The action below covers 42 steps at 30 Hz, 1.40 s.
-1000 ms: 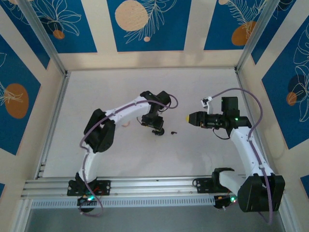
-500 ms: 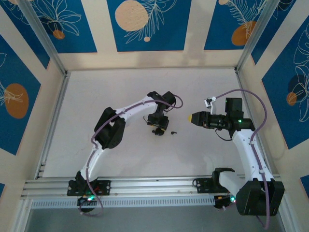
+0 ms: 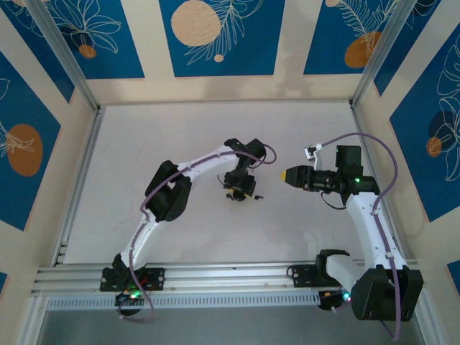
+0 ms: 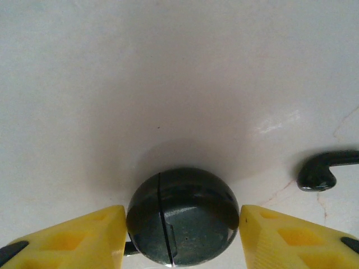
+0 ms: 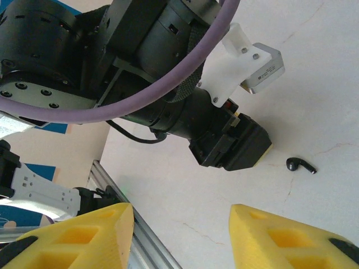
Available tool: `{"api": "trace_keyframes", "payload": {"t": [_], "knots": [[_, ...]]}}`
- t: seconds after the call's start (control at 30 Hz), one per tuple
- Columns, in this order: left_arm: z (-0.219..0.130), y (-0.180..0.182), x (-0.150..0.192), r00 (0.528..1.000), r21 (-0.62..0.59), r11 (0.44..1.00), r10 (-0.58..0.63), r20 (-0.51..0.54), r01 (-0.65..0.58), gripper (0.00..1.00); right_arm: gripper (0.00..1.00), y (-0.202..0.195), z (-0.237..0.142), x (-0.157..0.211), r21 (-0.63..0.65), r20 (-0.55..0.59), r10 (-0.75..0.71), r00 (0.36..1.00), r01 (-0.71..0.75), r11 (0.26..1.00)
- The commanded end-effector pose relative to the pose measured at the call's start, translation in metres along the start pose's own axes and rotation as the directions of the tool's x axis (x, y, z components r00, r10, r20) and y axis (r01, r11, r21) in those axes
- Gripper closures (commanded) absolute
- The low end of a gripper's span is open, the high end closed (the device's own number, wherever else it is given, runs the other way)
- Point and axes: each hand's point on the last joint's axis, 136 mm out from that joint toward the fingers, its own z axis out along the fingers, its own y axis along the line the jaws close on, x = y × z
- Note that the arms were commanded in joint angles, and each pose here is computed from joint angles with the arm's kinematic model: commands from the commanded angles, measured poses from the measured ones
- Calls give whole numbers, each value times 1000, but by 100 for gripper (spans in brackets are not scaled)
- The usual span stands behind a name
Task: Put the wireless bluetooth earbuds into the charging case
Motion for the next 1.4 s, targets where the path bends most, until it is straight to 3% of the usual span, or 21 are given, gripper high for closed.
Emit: {"api": "trace_keyframes", "payload": {"t": [0.0,0.6,0.83,1.0,1.17,1.37], "knots": [[14,-10,9,999,5,1000,6,-48,-6,46,52,2,0,6,-32,-11,19,1000,-19,999],[26,-14,16,997,-3,1000,28,-78,-28,41,52,0,0,8,-29,-10,29,1000,-30,999],[14,-13,14,996,-9,998,66,-52,-66,50,52,0,-2,9,-28,-5,32,999,-32,999],[-13,-11,9,985,-14,985,174,5,-174,57,52,2,-5,7,-38,2,35,999,-35,999],[-45,-10,16,918,-11,920,392,57,-392,59,52,5,-9,3,-54,15,52,999,-51,997],[-79,-16,43,744,40,752,640,191,-658,56,52,9,-11,-2,-77,12,77,997,-76,994]]}}
